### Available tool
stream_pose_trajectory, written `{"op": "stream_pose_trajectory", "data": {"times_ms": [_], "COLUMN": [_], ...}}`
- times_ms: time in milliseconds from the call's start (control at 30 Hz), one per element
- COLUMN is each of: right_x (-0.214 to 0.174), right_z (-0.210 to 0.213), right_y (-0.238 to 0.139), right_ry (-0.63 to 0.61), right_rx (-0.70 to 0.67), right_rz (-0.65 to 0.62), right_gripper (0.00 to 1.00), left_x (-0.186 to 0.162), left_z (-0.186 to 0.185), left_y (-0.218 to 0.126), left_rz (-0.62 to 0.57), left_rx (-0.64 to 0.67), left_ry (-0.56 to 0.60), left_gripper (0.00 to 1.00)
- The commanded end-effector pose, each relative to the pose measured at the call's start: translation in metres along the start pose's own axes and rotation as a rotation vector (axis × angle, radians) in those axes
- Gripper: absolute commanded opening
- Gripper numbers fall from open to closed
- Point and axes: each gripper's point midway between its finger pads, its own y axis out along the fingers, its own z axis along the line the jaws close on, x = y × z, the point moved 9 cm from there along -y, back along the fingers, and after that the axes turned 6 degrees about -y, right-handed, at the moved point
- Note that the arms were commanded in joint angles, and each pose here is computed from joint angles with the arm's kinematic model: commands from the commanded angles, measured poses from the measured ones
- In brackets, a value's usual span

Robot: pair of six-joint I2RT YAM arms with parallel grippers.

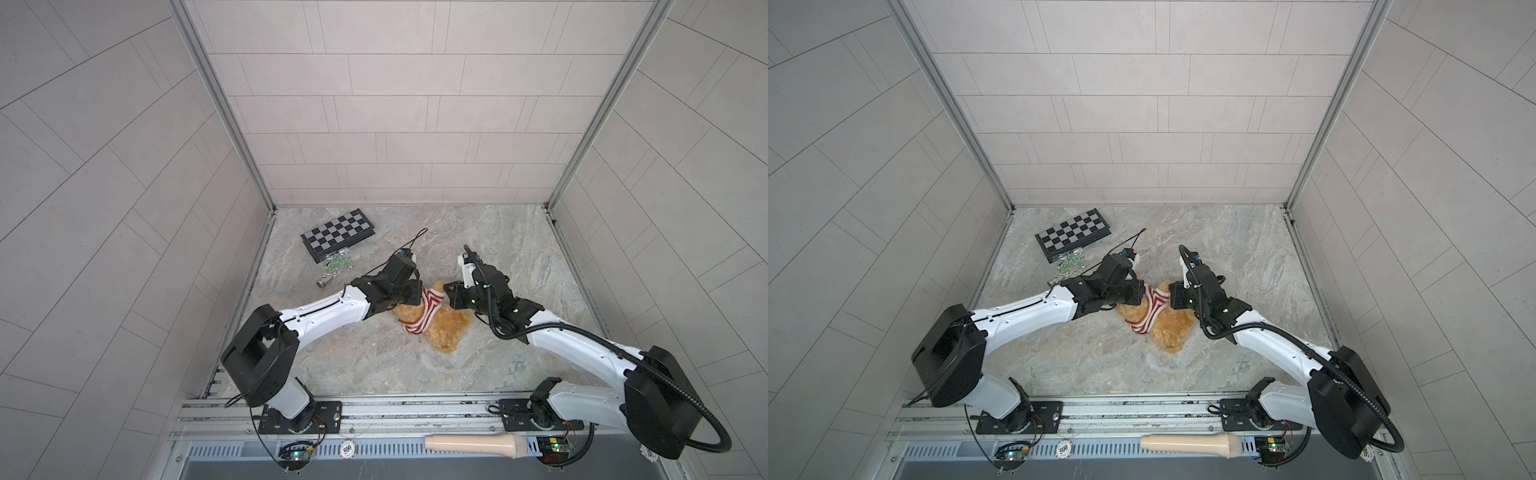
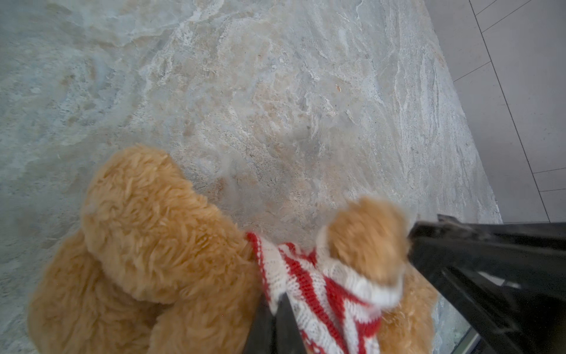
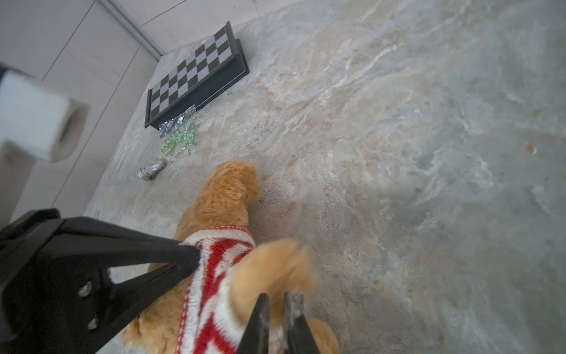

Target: Dress the teddy bear

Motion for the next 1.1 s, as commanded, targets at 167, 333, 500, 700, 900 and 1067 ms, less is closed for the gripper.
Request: {"op": "stream_pose_trajectory", "data": {"times_ms": [167,333,500,700,900,1067], "right_x": [-0.015,-0.024,-0.034,-0.047,-0.058,-0.065], "right_z": [0.003,0.005,0.01,0.015,0.017,0.014], "right_y": [-0.036,-0.058,-0.056,-0.039,-0.019,-0.007], "right_ry": [-0.158,-0.187,-0.216,-0.217,-0.264,-0.284], "right_rx": [-0.007,0.002,0.036,0.065,0.02,-0.022], "right_rz": [0.125,0.153,0.213,0.241,0.303,0.327], "right_gripper": [0.54,0.61,0.63,0.61,0.61,0.6], "left_x": [0.01,0.008,0.007,0.004,0.003,0.003], "left_z": [0.004,0.006,0.005,0.006,0.006,0.006], "left_y": [0.009,0.012,0.015,0.015,0.019,0.02], "left_rz": [0.016,0.02,0.019,0.021,0.026,0.025], "left_rx": [0.047,0.047,0.036,0.026,0.013,0.006], "left_ry": [0.021,0.013,0.004,-0.003,-0.013,-0.013], "left_gripper": [0.0,0.0,0.0,0.0,0.0,0.0]}}
